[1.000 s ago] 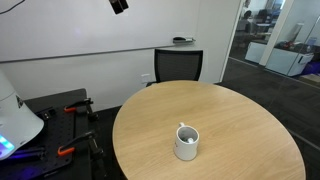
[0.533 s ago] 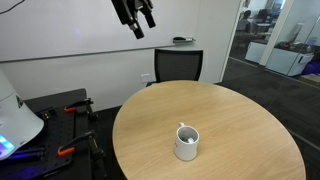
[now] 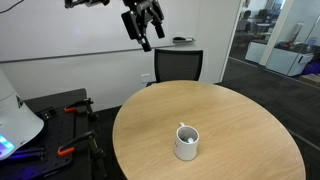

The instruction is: Take the green marker out of the white mug and put it on the table

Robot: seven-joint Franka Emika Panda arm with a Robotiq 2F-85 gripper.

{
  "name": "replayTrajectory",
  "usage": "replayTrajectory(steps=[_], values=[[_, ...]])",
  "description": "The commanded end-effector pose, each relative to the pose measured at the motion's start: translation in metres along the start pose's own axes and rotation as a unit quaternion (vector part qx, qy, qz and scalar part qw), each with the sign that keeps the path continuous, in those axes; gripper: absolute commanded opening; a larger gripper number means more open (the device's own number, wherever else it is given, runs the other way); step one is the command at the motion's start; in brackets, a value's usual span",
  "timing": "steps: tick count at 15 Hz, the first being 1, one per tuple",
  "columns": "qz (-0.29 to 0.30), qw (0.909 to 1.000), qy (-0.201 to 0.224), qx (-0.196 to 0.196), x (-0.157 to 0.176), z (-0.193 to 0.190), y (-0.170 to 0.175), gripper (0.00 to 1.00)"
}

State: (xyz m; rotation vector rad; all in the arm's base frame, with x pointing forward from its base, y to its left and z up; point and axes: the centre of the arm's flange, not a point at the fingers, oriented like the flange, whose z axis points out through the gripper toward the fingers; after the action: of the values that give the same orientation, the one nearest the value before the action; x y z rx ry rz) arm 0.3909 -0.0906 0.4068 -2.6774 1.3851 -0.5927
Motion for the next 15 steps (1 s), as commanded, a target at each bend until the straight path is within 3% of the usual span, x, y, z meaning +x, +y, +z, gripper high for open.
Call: replayTrajectory(steps=[1, 3, 7, 15], values=[[0.022, 0.9997, 0.007, 0.006, 0.004, 0.003, -0.002, 1.0], [0.068, 0.9975, -0.005, 0.017, 0.014, 0.016, -0.004, 1.0], [0.176, 0.9838, -0.018, 0.027, 0.028, 0.042, -0.003, 1.0], [0.313, 0.9492, -0.029, -0.018, 0.047, 0.113, 0.011, 1.0]])
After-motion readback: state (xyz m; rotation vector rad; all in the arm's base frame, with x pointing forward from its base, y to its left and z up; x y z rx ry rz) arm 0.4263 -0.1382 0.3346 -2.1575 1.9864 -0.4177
